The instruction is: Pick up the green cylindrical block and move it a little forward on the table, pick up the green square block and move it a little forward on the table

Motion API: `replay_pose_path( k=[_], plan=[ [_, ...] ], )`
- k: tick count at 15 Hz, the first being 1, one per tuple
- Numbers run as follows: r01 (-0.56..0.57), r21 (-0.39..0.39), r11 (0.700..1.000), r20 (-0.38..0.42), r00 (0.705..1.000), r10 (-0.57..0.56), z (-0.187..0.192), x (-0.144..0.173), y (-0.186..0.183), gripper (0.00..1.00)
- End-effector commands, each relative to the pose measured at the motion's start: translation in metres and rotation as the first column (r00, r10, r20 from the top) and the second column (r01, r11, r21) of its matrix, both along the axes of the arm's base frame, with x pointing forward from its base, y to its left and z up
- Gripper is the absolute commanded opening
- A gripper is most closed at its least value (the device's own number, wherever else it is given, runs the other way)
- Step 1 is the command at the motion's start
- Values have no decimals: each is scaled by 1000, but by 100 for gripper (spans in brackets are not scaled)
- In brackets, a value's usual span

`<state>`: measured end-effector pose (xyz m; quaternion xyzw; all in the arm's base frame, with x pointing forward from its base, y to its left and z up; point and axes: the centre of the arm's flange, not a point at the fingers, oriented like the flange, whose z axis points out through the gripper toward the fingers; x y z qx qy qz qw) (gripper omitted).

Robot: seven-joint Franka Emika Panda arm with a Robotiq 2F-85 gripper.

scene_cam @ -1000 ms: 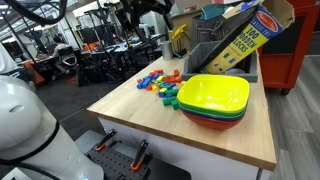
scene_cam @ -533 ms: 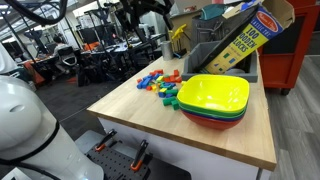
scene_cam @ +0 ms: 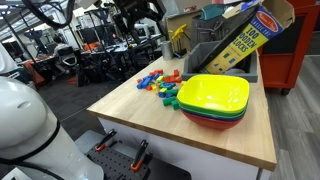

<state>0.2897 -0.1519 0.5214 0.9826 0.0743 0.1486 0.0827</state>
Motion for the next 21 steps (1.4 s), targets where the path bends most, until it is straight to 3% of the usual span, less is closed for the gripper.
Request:
replay_pose_path(
  k=[1, 11, 21],
  plan=[
    [-11, 19, 1000, 7, 1000, 11, -5, 20, 22, 100],
    [-59, 22, 998, -51, 997, 60, -34, 72, 89, 100],
    [140, 58, 988, -112, 985, -133, -90, 117, 80, 100]
  ],
)
